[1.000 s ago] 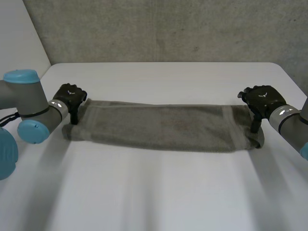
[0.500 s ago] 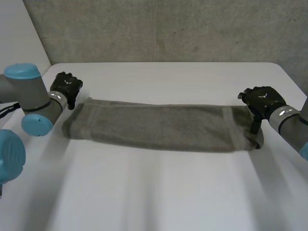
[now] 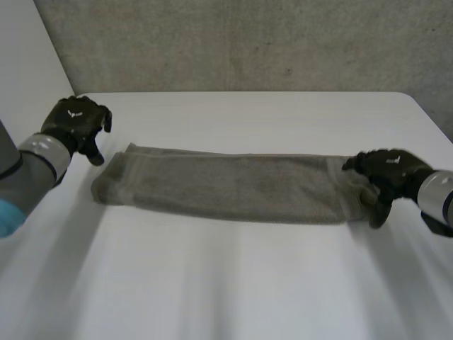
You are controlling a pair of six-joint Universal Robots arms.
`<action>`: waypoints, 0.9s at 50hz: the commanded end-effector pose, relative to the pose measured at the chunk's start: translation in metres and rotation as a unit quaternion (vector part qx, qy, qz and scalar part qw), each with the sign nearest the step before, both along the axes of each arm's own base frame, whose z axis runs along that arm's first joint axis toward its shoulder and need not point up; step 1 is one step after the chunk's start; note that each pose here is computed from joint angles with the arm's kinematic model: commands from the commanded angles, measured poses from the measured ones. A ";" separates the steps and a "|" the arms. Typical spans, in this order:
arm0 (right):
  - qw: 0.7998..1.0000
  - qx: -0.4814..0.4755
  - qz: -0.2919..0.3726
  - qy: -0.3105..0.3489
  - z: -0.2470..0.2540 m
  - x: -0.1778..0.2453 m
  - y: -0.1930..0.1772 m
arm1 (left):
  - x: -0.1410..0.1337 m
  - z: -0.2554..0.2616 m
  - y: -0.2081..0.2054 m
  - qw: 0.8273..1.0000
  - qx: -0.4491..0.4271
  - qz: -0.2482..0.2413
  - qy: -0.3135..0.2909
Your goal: Fold the towel.
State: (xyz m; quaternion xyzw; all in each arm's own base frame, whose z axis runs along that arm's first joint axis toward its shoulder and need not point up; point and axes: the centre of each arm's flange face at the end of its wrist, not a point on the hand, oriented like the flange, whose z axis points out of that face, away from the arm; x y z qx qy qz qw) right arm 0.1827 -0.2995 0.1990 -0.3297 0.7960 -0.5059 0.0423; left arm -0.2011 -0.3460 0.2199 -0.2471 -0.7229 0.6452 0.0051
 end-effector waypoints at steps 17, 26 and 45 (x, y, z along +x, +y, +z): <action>0.998 -0.057 0.006 0.038 -0.081 -0.003 -0.025 | -0.009 -0.040 0.042 0.999 0.037 -0.026 -0.002; 0.994 -0.099 -0.002 0.038 -0.081 -0.006 -0.036 | -0.008 -0.042 0.043 0.999 0.046 -0.023 0.014; 0.977 -0.123 -0.113 0.134 -0.032 -0.133 -0.084 | -0.006 -0.040 0.045 0.999 0.045 -0.020 0.016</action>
